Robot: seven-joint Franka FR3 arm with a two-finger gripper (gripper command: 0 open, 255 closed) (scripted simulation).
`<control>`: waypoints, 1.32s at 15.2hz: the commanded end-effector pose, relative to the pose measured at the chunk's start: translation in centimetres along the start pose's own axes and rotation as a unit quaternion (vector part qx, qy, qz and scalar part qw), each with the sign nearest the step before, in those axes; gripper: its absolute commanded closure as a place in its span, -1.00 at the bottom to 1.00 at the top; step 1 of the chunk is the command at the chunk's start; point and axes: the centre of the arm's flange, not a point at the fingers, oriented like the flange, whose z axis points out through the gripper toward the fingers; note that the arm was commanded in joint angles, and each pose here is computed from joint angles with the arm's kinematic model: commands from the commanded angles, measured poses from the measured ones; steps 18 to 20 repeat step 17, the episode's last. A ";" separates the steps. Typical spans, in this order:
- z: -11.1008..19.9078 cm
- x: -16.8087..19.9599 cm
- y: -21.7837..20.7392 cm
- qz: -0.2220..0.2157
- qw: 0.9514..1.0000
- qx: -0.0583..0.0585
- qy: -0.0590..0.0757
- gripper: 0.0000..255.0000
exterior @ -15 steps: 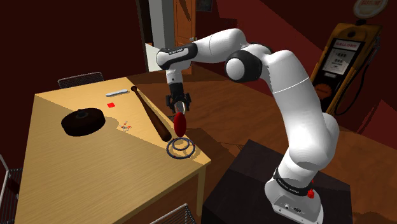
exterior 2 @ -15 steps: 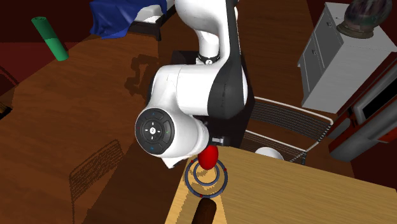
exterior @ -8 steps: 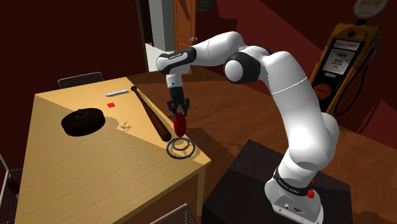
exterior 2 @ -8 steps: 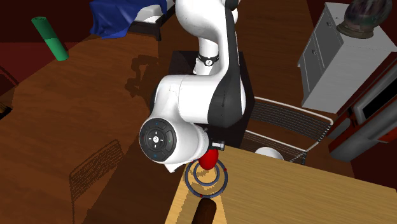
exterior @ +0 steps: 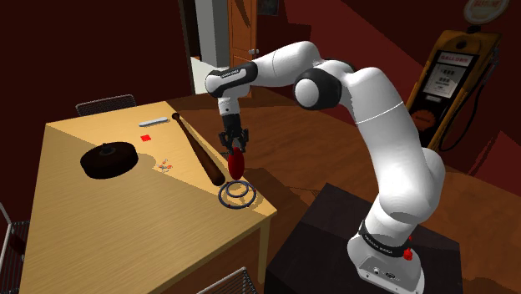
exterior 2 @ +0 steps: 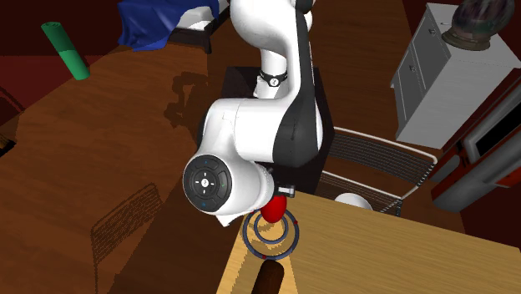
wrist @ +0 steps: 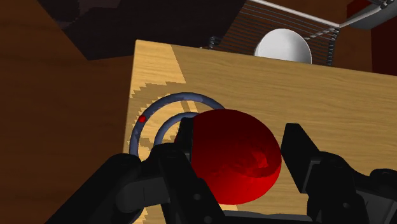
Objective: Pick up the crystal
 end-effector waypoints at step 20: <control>-6.6 -4.2 -1.4 0.000 1.000 0.000 -0.001 1.00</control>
